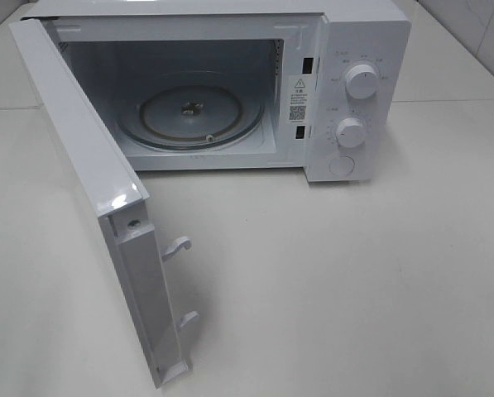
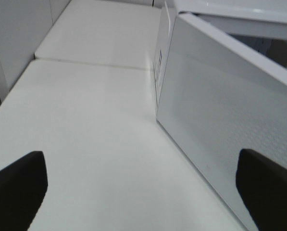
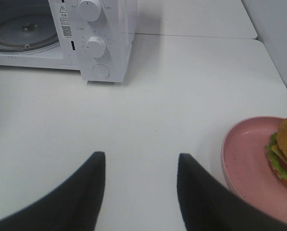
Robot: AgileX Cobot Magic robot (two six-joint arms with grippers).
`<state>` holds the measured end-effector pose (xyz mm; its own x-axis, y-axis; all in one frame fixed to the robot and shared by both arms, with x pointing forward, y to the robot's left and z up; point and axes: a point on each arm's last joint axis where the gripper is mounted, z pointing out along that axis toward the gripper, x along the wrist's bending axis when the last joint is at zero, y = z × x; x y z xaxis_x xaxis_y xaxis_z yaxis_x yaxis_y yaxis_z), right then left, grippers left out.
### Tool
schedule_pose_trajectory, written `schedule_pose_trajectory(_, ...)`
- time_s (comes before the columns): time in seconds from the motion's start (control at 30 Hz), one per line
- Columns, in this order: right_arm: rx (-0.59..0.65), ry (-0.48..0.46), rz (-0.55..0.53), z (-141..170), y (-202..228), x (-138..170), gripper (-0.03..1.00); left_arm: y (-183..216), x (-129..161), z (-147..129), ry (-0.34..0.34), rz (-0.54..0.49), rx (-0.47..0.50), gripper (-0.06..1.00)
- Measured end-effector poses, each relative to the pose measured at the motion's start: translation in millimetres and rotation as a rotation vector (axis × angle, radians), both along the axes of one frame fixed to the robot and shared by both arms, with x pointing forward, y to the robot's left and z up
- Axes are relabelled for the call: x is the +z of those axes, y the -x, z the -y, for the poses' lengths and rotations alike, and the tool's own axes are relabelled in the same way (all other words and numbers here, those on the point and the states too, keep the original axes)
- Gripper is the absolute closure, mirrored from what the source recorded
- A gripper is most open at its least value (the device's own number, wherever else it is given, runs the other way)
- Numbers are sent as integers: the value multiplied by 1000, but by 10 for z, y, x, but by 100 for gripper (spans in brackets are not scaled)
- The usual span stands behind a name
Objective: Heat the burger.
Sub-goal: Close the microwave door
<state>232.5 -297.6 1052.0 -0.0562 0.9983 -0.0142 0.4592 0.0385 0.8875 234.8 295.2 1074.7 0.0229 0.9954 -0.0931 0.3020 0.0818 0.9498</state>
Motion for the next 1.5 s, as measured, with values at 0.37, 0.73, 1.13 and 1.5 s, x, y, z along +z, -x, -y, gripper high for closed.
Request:
schedule_pose_trajectory(0.37, 0, 0, 0, 0, 0, 0, 48, -700, 49, -53, -113, 26, 13, 16)
schedule_pose_trajectory(0.73, 0, 0, 0, 0, 0, 0, 48, -1363, -397, -81, -90, 1, 37, 94)
schedule_pose_trajectory(1.13, 0, 0, 0, 0, 0, 0, 48, -1921, -603, -83, -148, 63, 14, 94)
schedule_pose_trajectory(1.5, 0, 0, 0, 0, 0, 0, 48, -2244, -896, 91, -179, 105, -198, 94)
